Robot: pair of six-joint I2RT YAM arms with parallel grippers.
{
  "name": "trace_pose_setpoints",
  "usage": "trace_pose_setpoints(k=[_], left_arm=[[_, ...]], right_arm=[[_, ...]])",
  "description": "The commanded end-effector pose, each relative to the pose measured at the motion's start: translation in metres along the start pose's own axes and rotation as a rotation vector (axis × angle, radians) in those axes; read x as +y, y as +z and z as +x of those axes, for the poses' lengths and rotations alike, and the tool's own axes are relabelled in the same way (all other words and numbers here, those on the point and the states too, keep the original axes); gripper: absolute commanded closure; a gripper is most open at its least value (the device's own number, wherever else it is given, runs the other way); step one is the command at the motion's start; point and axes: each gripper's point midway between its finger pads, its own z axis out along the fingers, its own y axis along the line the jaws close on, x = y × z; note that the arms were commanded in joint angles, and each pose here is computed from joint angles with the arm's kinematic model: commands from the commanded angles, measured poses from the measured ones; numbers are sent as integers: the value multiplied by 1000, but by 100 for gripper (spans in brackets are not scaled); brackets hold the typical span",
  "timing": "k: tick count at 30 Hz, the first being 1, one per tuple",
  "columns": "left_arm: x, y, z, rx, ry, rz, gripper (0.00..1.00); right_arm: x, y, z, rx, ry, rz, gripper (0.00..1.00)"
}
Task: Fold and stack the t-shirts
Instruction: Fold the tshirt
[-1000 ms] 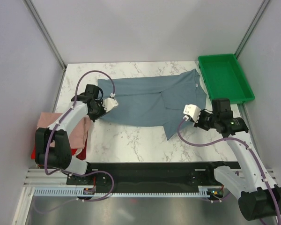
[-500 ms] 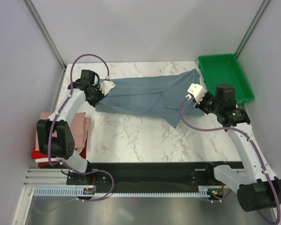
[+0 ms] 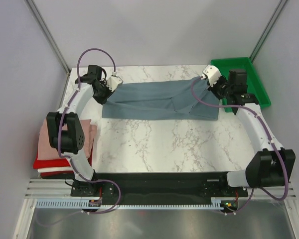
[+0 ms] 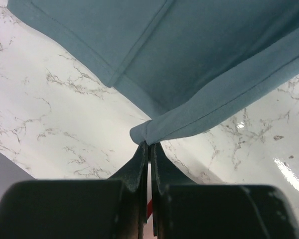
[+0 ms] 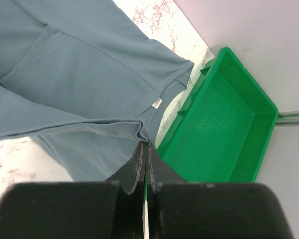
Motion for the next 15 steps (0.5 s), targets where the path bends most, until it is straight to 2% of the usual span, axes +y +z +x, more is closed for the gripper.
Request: trace_pose_setpoints(k=[1, 8, 12, 13, 15], left_arm=[[14, 3, -7, -4, -47, -8, 98], [25, 24, 0, 42, -68, 4, 98], [34, 35, 1, 61, -78, 2, 98], [33, 42, 5, 75, -83, 12, 98], [38, 46, 7, 91, -95, 1, 98]], right_arm=[[-33, 16, -22, -58, 11, 84, 100], [-60, 63, -31, -57, 17, 88, 100], [-62, 109, -18, -30, 41, 49, 100], [-70, 116, -28, -51, 31, 61, 100], [-59, 151, -12, -8, 37, 23, 100]])
